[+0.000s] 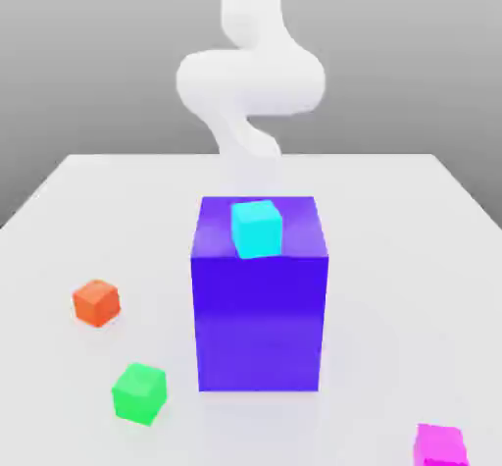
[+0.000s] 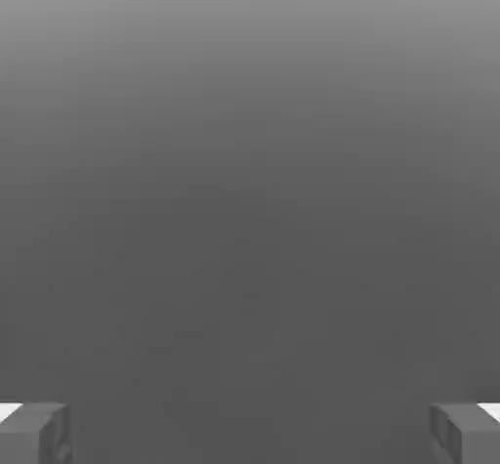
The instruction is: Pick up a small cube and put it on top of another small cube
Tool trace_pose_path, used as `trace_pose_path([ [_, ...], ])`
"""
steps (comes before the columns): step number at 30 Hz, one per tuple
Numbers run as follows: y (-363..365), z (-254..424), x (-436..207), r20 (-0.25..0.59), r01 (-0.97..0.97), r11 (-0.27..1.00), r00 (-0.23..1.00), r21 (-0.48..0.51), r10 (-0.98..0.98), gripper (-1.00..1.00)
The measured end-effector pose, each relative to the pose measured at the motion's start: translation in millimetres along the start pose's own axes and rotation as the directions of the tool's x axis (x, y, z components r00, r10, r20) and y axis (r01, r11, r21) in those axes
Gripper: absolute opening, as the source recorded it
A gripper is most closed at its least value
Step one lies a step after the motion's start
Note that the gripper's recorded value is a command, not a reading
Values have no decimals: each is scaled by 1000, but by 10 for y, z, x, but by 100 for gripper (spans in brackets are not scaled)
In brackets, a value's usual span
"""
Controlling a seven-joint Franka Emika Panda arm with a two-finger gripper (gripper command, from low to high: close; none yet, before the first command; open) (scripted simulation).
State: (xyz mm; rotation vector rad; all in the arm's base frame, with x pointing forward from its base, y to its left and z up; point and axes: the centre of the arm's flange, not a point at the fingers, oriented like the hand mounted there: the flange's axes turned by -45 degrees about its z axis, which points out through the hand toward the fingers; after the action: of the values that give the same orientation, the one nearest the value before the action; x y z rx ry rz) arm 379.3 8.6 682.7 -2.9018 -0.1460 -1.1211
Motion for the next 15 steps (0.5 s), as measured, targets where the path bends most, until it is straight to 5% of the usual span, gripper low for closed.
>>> trace_pose_path([
  [15, -948, 2589, -442, 217, 471, 802, 795, 367, -566, 0],
])
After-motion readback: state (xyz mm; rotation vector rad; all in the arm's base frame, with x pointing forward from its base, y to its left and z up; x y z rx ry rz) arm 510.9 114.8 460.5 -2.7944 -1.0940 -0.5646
